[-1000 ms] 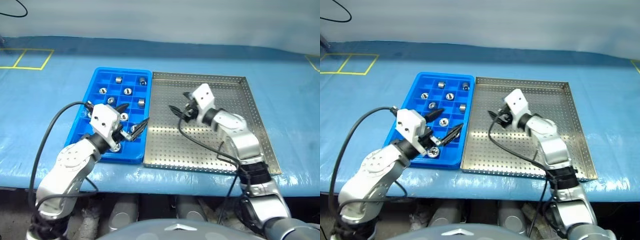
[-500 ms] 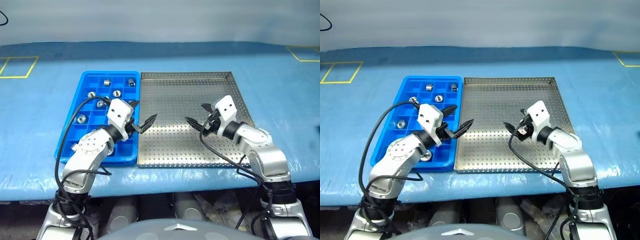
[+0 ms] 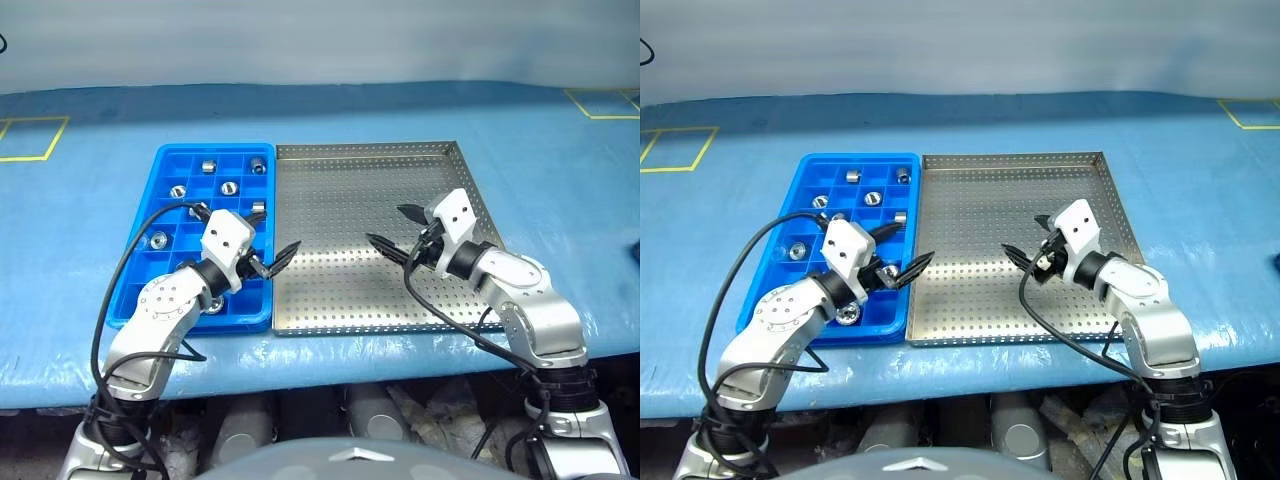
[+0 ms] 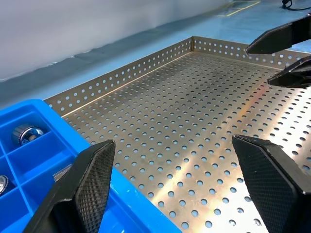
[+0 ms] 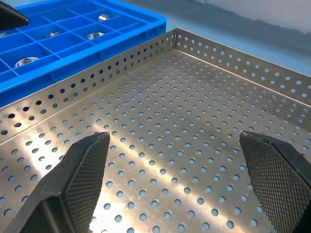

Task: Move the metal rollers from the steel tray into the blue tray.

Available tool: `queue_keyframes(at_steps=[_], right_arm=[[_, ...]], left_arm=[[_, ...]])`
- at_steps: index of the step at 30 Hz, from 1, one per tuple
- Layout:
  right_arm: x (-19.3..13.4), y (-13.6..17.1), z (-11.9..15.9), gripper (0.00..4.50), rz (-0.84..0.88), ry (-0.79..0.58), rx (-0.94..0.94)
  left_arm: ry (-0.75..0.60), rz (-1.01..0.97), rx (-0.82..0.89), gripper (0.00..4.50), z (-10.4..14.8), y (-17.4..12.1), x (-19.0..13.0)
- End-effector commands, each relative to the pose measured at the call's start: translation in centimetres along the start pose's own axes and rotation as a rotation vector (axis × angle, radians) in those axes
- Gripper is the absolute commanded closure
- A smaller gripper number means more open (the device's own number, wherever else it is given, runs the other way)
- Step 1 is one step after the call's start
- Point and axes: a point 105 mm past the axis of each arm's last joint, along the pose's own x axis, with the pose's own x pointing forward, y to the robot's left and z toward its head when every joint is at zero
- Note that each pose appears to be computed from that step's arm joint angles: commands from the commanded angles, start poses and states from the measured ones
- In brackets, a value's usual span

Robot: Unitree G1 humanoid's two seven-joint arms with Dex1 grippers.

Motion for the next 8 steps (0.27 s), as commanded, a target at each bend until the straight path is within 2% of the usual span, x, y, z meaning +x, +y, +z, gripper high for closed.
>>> queue_keyframes(at_steps=[1, 8], right_arm=[[0.00, 0.26, 1.82, 0.02, 0.011, -0.071, -0.030], [0.25, 0.72, 2.04, 0.02, 0.027, -0.079, -0.035]], left_arm=[[-0.027, -0.011, 0.037, 0.31, 1.20, -0.31, -0.22], [-0.028, -0.011, 0.047, 0.31, 1.54, -0.31, -0.22]])
